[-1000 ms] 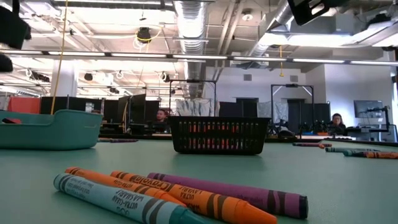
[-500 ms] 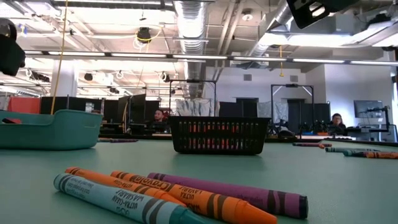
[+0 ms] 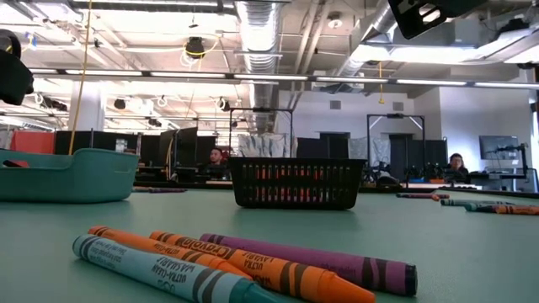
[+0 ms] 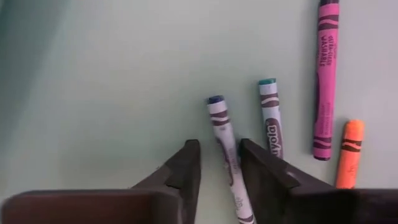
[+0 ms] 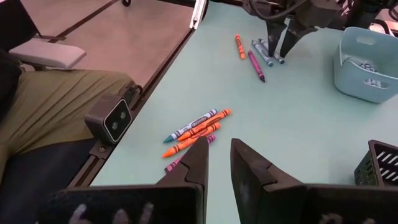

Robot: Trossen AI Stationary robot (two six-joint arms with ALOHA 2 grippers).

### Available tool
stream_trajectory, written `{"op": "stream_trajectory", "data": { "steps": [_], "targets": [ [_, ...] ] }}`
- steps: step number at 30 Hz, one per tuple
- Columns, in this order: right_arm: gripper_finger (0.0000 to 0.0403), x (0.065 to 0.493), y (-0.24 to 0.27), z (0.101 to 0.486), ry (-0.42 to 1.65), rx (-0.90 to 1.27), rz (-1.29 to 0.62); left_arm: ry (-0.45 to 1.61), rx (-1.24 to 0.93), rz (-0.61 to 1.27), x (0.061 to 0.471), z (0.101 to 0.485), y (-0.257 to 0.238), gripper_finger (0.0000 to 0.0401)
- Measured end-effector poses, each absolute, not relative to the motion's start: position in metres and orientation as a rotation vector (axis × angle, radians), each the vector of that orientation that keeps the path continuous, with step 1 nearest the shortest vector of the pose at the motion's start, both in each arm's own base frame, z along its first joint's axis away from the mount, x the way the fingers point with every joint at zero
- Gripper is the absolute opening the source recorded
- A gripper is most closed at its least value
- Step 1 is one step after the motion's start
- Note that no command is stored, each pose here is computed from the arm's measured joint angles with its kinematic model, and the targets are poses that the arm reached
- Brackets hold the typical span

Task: Sort crayons
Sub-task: Put the blue crayon into the light blue bin

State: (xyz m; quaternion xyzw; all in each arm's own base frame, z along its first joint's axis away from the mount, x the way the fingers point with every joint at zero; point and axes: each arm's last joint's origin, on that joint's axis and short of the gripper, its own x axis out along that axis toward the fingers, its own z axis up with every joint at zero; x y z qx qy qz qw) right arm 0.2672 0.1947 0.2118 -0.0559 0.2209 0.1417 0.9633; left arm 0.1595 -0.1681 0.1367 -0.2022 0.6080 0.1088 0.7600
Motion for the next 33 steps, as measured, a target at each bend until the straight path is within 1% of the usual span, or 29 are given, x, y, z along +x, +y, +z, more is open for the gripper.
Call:
{"op": "stream_trajectory", "data": {
  "steps": [5, 7, 12, 17, 22, 26, 29, 33],
  "targets": [
    [0.0063, 0.267, 0.195, 0.212, 0.447, -0.113, 0.287, 1.306, -0.418, 0.242, 0.160, 0.136, -0.167, 0.0022],
    [0.0063, 0.267, 0.195, 0.212, 0.447, -0.113, 0.287, 1.296, -0.400, 0.238, 0.160, 0.137, -0.167, 0.0010],
    [0.0063, 0.267, 0.195, 0.212, 0.448, -0.113, 0.286, 1.278, -0.343, 0.194, 0.165, 0.150, -0.161, 0.0020],
    [0.0063, 0.267, 0.194, 0.212, 0.447, -0.114, 0.284, 1.194, -0.293, 0.183, 0.176, 0.184, -0.146, 0.0018],
    [0.0063, 0.267, 0.194, 0.212, 0.447, -0.114, 0.283, 1.159, -0.153, 0.221, 0.180, 0.212, -0.116, 0.0013],
    [0.0063, 0.267, 0.194, 0.211, 0.451, -0.116, 0.283, 1.165, -0.003, 0.219, 0.183, 0.219, -0.092, 0.0012],
    [0.0063, 0.267, 0.194, 0.210, 0.462, -0.122, 0.282, 1.206, 0.115, 0.205, 0.186, 0.219, -0.077, 0.0012],
    [0.0063, 0.266, 0.194, 0.210, 0.470, -0.127, 0.281, 1.253, 0.182, 0.193, 0.194, 0.214, -0.064, 0.0012]
  ]
}}
